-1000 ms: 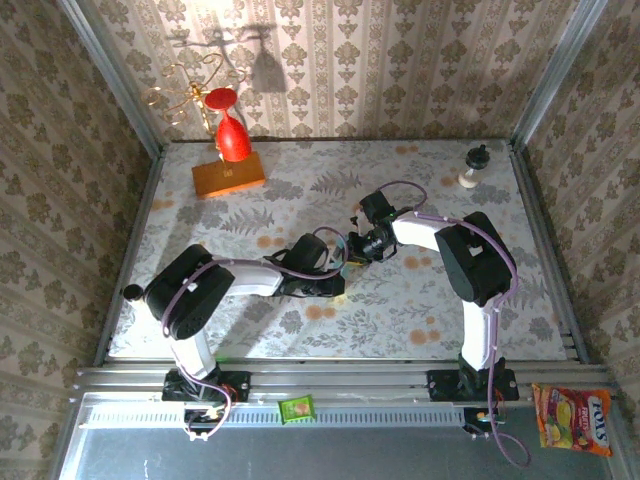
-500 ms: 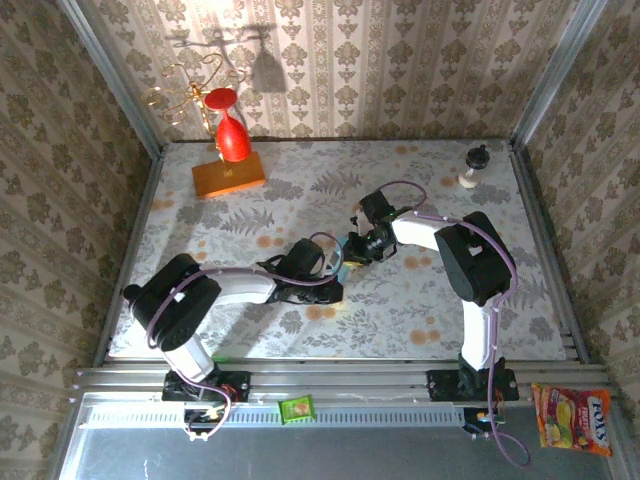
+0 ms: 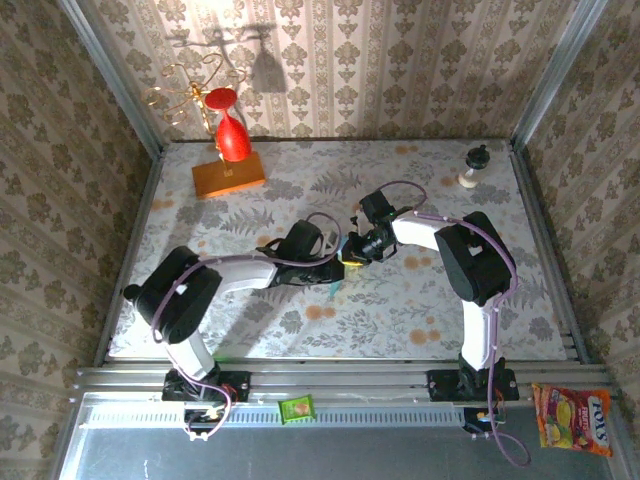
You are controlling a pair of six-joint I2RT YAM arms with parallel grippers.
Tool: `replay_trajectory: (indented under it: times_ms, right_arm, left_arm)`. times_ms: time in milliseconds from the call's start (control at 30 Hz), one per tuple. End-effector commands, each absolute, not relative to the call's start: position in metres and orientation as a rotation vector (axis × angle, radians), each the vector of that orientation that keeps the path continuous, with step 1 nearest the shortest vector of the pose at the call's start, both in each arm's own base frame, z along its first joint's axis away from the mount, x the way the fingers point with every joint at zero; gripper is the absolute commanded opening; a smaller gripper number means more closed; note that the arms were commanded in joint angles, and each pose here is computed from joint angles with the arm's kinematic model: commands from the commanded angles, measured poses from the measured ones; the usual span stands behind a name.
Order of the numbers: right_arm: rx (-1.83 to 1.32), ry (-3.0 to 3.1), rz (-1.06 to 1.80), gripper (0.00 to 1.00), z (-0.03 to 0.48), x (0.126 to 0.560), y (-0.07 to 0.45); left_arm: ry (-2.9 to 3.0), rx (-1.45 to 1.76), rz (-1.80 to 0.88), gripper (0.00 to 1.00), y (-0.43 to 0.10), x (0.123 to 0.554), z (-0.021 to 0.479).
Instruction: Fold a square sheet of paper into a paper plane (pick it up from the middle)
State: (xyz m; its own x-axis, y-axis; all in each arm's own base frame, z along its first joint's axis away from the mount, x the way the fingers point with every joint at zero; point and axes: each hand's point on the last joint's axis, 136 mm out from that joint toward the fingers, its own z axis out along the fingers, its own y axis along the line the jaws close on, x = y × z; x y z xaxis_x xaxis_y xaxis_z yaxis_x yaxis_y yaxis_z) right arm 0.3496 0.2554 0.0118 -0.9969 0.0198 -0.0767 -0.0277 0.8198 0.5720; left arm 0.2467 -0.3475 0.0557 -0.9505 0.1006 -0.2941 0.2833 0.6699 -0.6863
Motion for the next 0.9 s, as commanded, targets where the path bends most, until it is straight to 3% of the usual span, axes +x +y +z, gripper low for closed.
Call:
replay_trajectory:
  times_ms: [0,167,400,867]
  right_arm:
    - [0.093,3.054,0.716,0.16,-0.032,0.334,0.228]
    - [0.097,3.058,0.705,0.16,-0.033,0.334,0.227]
    - [0.116,3.071,0.662,0.16,-0.036,0.336,0.223]
    - [0.124,3.068,0.675,0.16,-0.034,0.336,0.225]
  left_arm:
    - [2.669,0.33,-1.132,0.0,-0.35,0.252,0.046]
    - [2.725,0.339,-1.09,0.0,-0.344,0.245,0.029]
    - [2.853,0.374,-1.057,0.0,-0.328,0.203,0.007]
    - [2.933,0.335,-1.026,0.0,-0.298,0.156,0.005]
